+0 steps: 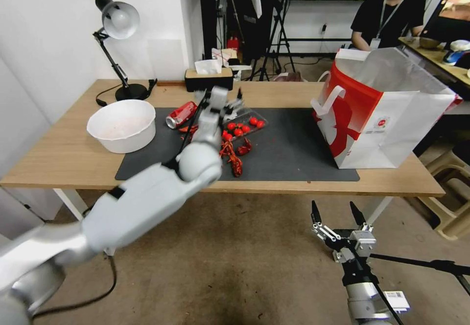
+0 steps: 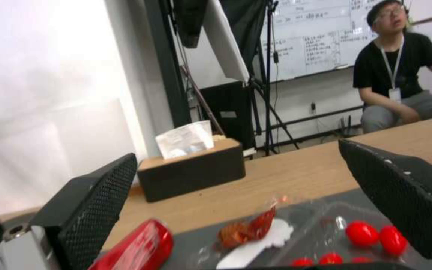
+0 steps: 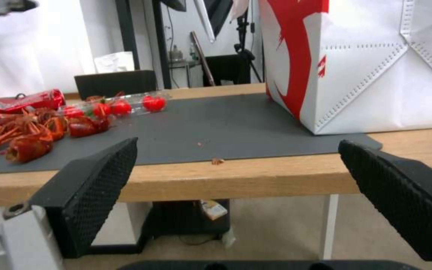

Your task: Pick up the trash from the table and place it into the takeout bag.

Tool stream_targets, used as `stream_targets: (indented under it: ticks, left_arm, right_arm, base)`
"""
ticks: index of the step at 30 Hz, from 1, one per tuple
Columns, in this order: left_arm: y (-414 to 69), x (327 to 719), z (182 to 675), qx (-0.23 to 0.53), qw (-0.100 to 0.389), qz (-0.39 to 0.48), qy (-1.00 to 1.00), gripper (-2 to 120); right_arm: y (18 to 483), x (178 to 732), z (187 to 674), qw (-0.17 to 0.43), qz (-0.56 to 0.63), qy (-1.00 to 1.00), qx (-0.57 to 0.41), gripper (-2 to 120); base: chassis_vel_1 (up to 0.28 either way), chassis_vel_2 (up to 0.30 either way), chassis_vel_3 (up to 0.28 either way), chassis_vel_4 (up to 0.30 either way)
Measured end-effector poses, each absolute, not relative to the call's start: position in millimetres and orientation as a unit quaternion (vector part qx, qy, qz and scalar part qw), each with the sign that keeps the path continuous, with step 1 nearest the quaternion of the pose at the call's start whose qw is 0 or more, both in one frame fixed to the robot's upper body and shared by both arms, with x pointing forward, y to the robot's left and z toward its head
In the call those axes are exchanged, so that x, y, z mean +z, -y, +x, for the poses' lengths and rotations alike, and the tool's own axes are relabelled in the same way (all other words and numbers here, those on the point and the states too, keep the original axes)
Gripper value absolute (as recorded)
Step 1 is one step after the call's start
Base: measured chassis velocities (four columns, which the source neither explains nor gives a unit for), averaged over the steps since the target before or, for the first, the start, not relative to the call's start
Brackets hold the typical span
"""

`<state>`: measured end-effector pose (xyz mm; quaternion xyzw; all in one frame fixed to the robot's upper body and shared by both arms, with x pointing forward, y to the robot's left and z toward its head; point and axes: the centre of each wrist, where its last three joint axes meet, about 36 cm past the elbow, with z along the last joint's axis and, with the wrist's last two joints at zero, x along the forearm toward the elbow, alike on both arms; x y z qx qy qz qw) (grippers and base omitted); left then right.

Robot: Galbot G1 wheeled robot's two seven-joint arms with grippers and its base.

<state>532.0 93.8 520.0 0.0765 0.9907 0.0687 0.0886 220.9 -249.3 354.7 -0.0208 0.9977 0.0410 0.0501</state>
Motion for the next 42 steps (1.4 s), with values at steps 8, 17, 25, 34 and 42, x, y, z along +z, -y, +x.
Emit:
stream_targets:
  ticks: [8,17,25,34,42]
  left_arm:
    - [-120.0,485.9,498.2,0.064,0.066,0.069,-0.993,100]
    - [-180.0,468.5,441.5,0.035,0.073,0.044,-0.996,100]
    - [-212.9,447.8,388.1,0.026,0.062,0.029,-0.997,100]
    - [-225.6,421.3,341.5,0.031,0.052,0.005,-0.998,100]
    - [-219.9,408.3,317.3,0.009,0.05,-0.001,-0.999,100]
  right_arm:
    - [248.8,354.1,218.9,0.048,-0.02,-0.998,0.042,100]
    - [243.5,354.2,212.6,0.049,-0.026,-0.998,0.042,100]
    - [238.8,354.9,214.6,0.052,-0.035,-0.997,0.042,100]
    - [239.2,358.5,218.2,0.057,-0.035,-0.997,0.041,100]
    - [240.0,359.4,213.6,0.057,-0.029,-0.997,0.042,100]
  base:
    - [0.0,0.0,0.0,0.0]
    - [0.0,0.0,0.0,0.0]
    - [0.0,0.0,0.0,0.0]
    - [0.0,0.0,0.0,0.0]
    - [0.0,0.0,0.0,0.0]
